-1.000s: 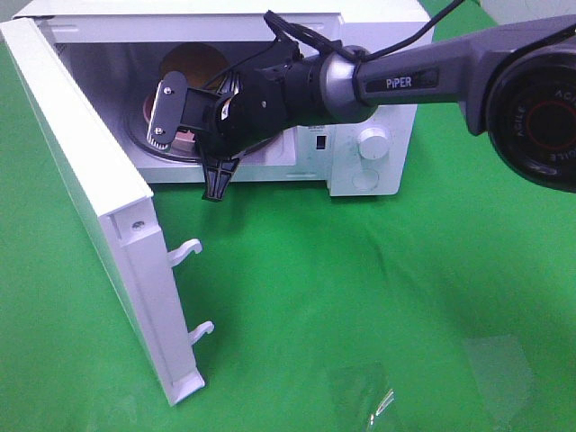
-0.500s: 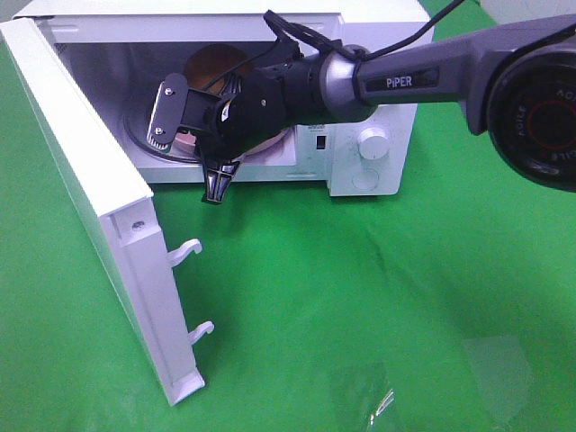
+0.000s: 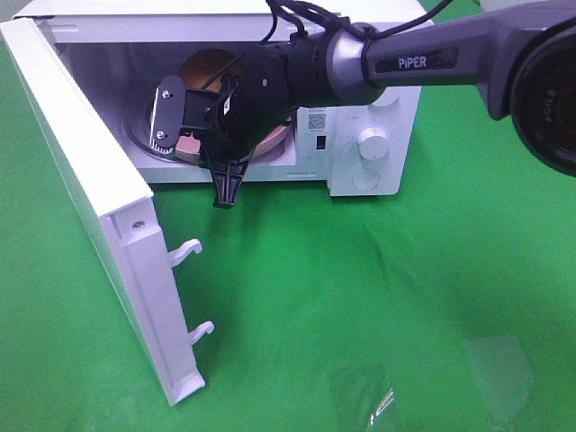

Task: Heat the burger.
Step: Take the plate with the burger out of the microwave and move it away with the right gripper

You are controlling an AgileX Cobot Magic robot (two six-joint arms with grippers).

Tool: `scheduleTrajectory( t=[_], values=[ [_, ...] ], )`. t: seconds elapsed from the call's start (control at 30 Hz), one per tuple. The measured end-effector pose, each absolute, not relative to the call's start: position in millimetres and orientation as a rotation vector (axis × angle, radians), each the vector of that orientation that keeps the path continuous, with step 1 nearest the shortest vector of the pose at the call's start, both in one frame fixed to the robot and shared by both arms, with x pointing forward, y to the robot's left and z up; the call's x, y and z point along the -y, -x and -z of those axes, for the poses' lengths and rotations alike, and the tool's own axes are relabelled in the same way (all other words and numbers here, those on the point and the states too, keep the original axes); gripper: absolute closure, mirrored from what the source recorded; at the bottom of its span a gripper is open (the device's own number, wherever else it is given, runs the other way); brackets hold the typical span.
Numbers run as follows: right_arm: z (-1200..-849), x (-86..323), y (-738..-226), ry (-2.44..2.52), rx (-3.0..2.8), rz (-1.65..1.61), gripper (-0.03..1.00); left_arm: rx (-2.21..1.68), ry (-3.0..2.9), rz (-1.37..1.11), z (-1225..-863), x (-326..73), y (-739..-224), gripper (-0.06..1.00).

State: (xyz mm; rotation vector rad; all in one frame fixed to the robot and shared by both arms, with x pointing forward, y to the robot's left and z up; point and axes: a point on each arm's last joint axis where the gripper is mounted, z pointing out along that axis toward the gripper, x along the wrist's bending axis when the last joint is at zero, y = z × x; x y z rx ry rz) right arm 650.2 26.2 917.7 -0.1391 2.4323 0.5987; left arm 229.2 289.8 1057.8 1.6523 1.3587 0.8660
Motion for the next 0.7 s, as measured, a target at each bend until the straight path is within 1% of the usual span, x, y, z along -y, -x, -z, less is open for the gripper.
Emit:
scheduleTrajectory(
  t=[0.17, 0.43, 0.7],
  values=[
    [-924, -22, -644, 0.248, -2.437, -0.547, 0.9, -1.359, -1.652, -0.866, -1058, -290, -229, -0.03],
    [-922, -16, -636, 0.332, -2.426, -0.516, 0.9, -1.359, -1.652, -0.866, -1058, -290, -229, -0.03],
    [-924, -1, -617, 0.459, -2.399, -0.476, 0.9, -1.359, -1.652, -0.866, -1058, -290, -229, -0.03]
  ],
)
